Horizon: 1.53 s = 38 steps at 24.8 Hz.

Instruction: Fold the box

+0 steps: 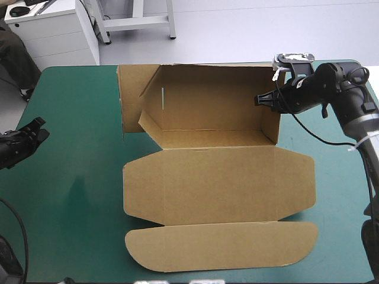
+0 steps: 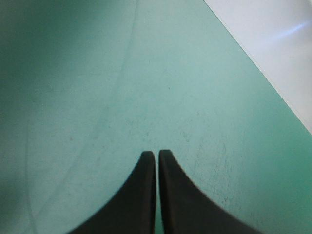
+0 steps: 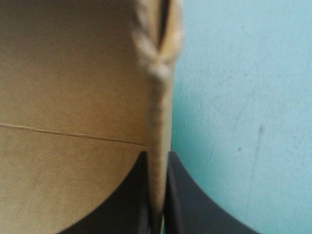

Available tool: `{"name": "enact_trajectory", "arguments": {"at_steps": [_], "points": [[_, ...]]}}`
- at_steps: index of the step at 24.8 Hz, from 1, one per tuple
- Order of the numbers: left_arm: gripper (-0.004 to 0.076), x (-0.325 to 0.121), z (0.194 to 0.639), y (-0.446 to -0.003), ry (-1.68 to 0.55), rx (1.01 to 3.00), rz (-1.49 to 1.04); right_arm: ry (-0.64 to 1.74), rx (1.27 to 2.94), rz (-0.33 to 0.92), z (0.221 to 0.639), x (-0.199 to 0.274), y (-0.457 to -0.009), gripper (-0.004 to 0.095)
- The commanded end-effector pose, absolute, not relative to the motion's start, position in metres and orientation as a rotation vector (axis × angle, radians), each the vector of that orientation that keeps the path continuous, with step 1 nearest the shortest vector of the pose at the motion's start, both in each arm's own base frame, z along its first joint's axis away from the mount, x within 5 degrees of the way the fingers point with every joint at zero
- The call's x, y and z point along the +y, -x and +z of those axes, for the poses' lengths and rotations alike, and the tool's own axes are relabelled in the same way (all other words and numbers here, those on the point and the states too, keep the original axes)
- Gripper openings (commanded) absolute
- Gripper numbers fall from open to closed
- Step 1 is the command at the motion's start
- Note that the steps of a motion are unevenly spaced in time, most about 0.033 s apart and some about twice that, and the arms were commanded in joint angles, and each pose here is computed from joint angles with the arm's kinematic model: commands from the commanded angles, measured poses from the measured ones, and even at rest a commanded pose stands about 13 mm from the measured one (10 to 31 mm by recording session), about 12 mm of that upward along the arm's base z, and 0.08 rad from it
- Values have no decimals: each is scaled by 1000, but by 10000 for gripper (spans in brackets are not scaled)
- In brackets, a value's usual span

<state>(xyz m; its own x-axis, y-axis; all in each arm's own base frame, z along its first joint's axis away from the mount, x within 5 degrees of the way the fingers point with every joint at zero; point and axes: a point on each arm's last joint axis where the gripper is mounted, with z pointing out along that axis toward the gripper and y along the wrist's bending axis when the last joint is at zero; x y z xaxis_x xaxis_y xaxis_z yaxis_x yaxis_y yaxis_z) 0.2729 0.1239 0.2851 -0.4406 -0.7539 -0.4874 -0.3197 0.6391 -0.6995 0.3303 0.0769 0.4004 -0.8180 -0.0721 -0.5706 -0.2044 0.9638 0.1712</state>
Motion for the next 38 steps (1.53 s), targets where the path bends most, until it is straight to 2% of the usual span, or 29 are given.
{"name": "enact_trajectory", "arguments": {"at_steps": [1,10,18,23,27,34,35,38], "points": [[5,120,306,-271,805,1957,-694,174,2561,335,414,76,-323,4],[5,117,306,-271,793,1967,-712,121,2634,380,396,81,-335,4],[5,116,306,-272,789,1968,-711,129,2709,415,376,86,-326,3],[5,117,306,-272,795,1963,-700,150,2780,399,355,85,-324,4],[5,117,306,-272,799,1959,-692,230,2829,330,334,85,-338,3],[5,119,306,-273,809,1950,-674,315,2841,316,318,90,-365,4],[5,119,306,-273,809,1950,-674,341,2830,313,319,90,-366,10],[5,119,306,-273,809,1950,-674,349,2822,311,321,90,-366,124]]}}
